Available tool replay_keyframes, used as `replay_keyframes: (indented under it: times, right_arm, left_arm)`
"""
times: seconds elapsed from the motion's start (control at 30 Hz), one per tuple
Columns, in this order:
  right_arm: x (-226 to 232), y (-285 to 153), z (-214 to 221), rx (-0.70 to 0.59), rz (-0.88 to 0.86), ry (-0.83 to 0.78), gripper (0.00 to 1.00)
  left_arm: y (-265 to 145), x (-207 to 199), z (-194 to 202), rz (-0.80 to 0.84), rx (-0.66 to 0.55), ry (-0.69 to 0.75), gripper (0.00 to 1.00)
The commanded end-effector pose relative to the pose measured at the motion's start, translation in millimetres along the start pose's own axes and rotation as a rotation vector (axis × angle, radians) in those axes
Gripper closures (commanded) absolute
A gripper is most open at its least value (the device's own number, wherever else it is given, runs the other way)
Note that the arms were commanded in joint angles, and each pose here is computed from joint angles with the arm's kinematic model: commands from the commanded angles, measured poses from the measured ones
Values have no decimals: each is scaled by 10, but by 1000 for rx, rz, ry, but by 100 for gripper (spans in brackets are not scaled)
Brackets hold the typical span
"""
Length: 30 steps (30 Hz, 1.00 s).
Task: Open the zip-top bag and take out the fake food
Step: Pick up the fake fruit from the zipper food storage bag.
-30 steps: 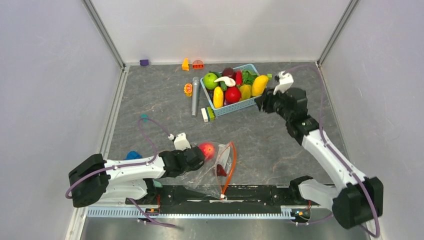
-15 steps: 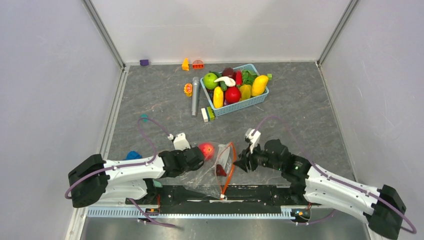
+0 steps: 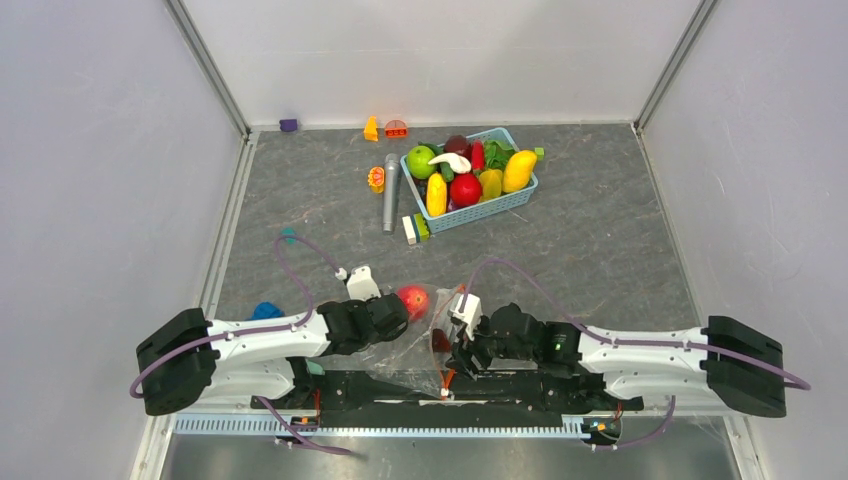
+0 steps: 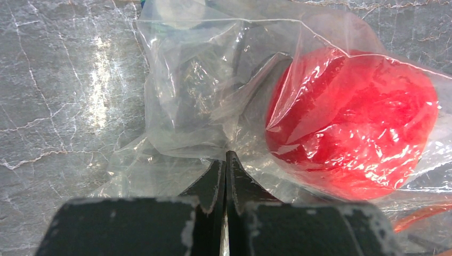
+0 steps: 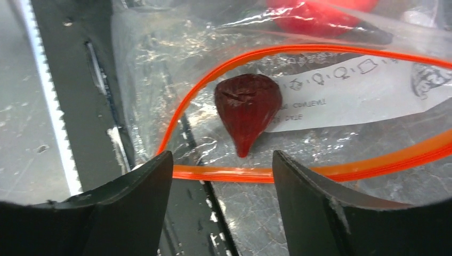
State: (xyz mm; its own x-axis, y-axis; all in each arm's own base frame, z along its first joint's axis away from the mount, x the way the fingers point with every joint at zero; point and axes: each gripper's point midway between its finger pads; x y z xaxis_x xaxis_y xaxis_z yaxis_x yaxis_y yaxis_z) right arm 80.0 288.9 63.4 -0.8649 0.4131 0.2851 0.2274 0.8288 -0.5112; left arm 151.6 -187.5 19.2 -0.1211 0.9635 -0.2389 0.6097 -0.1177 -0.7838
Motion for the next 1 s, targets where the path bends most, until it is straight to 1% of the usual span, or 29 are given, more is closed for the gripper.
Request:
replay_keyframes:
  times: [0.0,0.07,0.13,0.4,0.5,0.6,0.73,0.83,0.97]
  right_arm:
    - [-46,87,-442,-145,56,-48,21]
    - [-79,121,-463,-151,73,-62,16]
    - [-87,162,-472,-151,77,-71,13]
    - [-97,333,-405,-118,71,-94,12]
    - [-94,389,-370,-107,65,-96,13]
    - [-106,444,-350,-99,67,-94,18]
    - [-141,491,-291,-76,85,-82,28]
    - [-165,467,-276,-77,99,-64,36]
    - [-213,372,-279,-83,132,-39,41]
  left_arm:
    - [-10,-64,-112,6,-40,-22,98]
    - [-4,-64,-103,4,-37,-19,98]
    - [-2,-84,-105,8,-36,-19,98]
    - [7,-102,-99,10,-32,-14,98]
    - [10,-116,-101,14,-32,-12,98]
    - [20,-117,-91,12,-29,-9,98]
    - [27,-122,-80,14,-25,-11,98]
    - [33,-115,-66,15,-23,-12,98]
    - [34,-106,-63,14,-23,-11,98]
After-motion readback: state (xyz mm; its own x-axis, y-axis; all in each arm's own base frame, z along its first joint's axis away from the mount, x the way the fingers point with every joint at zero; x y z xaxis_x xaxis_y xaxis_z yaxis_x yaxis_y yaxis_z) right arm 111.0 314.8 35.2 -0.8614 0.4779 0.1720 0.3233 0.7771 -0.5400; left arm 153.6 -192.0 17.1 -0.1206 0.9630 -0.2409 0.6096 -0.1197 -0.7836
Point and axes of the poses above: each gripper's point midway between its finger pads, its own y axis out along the fingers, its own x axis along the line the jaws close on, z = x × y, and after that the axes turned 7 degrees about y, right-handed
